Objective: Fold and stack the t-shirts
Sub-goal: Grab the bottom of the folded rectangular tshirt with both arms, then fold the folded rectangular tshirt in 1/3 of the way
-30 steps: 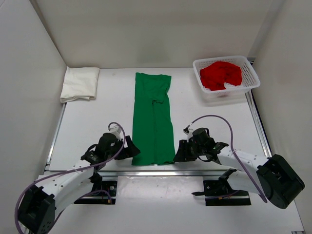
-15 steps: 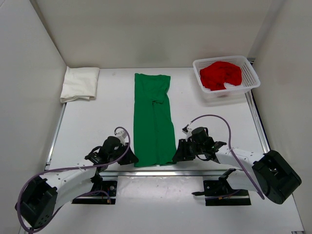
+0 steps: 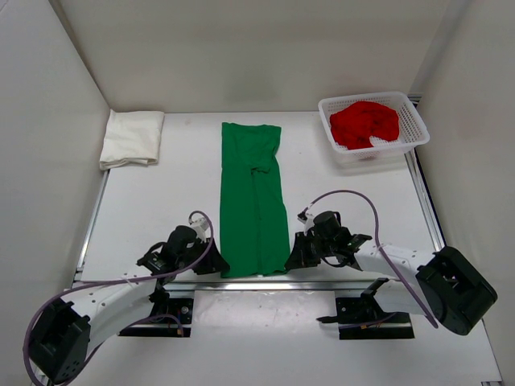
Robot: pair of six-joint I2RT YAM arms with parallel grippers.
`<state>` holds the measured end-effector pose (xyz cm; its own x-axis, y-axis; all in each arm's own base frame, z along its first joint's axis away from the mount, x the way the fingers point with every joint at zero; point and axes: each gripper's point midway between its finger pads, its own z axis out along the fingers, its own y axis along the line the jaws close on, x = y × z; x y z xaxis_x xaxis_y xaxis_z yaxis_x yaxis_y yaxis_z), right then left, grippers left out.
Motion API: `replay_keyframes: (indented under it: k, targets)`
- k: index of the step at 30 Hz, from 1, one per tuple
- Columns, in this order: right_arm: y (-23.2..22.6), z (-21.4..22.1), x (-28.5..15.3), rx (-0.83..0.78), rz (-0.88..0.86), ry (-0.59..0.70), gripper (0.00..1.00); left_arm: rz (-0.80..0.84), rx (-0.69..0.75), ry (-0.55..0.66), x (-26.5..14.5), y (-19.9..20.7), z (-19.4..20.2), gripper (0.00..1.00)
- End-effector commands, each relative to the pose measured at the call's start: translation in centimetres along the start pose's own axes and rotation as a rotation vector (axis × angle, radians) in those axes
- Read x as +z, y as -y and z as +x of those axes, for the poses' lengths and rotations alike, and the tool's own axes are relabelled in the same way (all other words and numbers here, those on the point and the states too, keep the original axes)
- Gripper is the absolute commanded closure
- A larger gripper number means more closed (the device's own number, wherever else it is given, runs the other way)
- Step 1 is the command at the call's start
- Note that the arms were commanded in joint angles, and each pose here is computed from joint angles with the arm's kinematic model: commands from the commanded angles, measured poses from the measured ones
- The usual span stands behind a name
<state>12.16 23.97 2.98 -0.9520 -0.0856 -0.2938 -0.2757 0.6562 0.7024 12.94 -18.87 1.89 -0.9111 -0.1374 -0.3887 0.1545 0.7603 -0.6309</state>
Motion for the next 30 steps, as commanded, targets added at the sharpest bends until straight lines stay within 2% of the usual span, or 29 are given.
replay_keyframes:
  k: [1, 4, 8, 10, 14, 17, 18, 20, 23, 25, 28, 30]
  targets:
    - [-1.1, -1.0, -0.3, -0.041, -0.028, 0.032, 0.98, -0.121, -0.034, -0.123, -0.6, -3.6, 3.8, 0.61]
    - [-1.2, -0.8, -0.3, -0.037, -0.025, 0.026, 0.98, -0.119, -0.028, -0.138, -0.5, -3.4, 4.0, 0.68]
    - [-1.1, -1.1, -0.3, -0.045, -0.024, 0.033, 1.00, -0.113, -0.022, -0.164, -0.4, -3.3, 4.7, 0.69]
    - [-1.1, -0.9, -0.4, -0.037, -0.021, 0.029, 1.00, -0.116, -0.026, -0.174, -0.5, -3.4, 5.0, 0.78]
    - [-2.2, -1.0, -0.7, -0.069, -0.028, 0.006, 1.00, -0.077, -0.042, -0.172, -1.3, -2.0, 3.9, 0.88]
    - [-3.4, -3.1, -1.5, -0.112, -0.028, 0.043, 1.00, -0.003, -0.062, -0.084, -2.6, 0.6, -0.2, 0.90]
    - [-3.3, -4.2, -1.8, -0.113, -0.016, 0.065, 1.00, 0.009, -0.076, -0.010, -3.1, 1.3, -3.0, 0.90]
    - [-4.5, -7.6, -2.8, -0.143, -0.031, 0.127, 1.00, -0.003, -0.086, 0.045, -3.5, 1.2, -5.8, 0.90]
    - [-5.1, -12.7, -3.6, -0.164, -0.052, 0.209, 1.00, -0.062, -0.063, 0.096, -2.5, 0.9, -9.4, 0.90]
    - [-5.2, -15.2, -3.5, -0.181, -0.039, 0.224, 0.99, -0.055, -0.045, 0.113, -1.7, 2.2, -11.8, 0.90]
    - [-3.5, -19.5, -2.6, -0.174, 0.011, 0.246, 1.00, -0.082, -0.045, 0.150, 0.4, 2.5, -15.6, 0.91]
    - [-3.2, -23.2, -3.0, -0.187, 0.025, 0.304, 1.00, -0.102, -0.070, 0.207, 0.6, 2.1, -18.3, 0.91]
